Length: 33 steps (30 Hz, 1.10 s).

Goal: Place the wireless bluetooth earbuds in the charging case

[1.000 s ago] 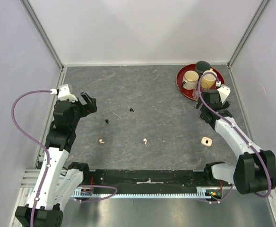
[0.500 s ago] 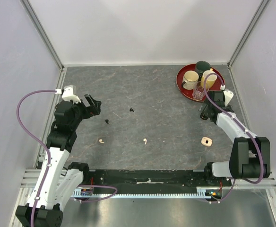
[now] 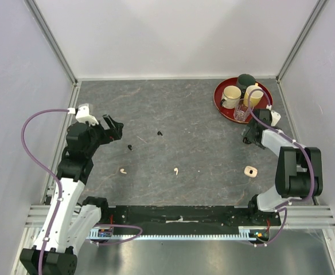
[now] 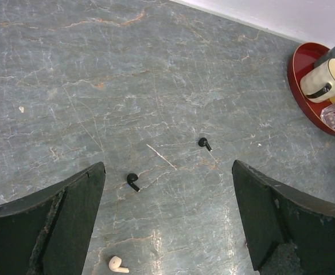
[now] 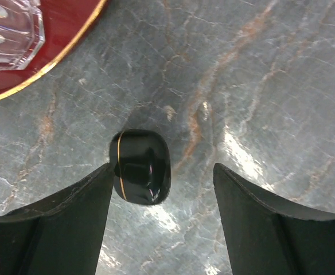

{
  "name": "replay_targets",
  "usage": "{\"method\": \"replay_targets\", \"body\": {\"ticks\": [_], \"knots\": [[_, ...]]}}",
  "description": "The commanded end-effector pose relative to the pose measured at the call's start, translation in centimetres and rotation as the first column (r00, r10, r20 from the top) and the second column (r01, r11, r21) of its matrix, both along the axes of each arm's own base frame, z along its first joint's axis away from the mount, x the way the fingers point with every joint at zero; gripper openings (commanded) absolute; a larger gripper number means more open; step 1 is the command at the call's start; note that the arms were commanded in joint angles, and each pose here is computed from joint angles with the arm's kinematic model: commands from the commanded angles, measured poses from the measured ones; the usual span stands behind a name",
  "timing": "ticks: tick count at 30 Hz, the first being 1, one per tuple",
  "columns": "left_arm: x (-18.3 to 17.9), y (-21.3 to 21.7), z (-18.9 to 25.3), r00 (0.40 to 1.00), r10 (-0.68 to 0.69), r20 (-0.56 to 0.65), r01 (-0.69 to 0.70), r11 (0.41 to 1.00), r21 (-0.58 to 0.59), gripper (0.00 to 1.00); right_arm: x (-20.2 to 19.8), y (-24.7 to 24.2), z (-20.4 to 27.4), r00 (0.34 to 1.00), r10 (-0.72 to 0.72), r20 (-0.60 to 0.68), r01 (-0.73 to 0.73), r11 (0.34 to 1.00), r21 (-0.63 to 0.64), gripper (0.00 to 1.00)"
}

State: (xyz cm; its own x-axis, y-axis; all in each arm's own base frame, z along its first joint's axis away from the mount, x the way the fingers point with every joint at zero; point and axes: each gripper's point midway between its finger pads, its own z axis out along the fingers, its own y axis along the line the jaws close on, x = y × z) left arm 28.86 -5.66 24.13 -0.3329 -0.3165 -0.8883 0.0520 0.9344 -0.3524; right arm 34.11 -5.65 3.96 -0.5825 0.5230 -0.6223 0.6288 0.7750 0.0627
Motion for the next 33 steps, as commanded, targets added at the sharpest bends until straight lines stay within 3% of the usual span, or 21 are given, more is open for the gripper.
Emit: {"method": "replay_targets", "body": {"ticks": [1,11,20,23,31,33], "knots": [[0.5,-0.1,0.7,0.999,-0.009,0.031,0.009,1.000,-0.023,0.98,2.7,0.7,0.6,0.997,0.029,0.066,-0.032,0.999,0.039,0.77],[0.7,0.6,0.4,1.000,0.020,0.022,-0.019,0.999,-0.043,0.98,2.6,2.0,-0.9,0.997,0.065,0.045,-0.069,0.993,0.098,0.72],[1.1,-0.1,-0.1,1.000,0.007,0.019,-0.005,0.994,-0.112,0.97,2.4,4.4,-1.7,0.996,0.075,0.054,-0.082,0.986,0.146,0.59],[1.2,-0.4,-0.3,1.000,-0.004,0.008,0.005,0.992,-0.128,0.97,2.5,7.2,-2.0,0.990,0.124,0.070,-0.135,0.974,0.184,0.53],[1.2,-0.3,-0.3,1.000,-0.001,0.005,0.001,0.993,-0.119,0.97,1.8,14.7,-2.7,0.984,0.110,0.141,-0.154,0.921,0.358,0.54],[1.2,-0.2,-0.5,1.000,0.003,0.002,-0.003,0.993,-0.114,0.97,1.4,15.8,-3.2,0.984,0.099,0.147,-0.150,0.908,0.392,0.59]]}}
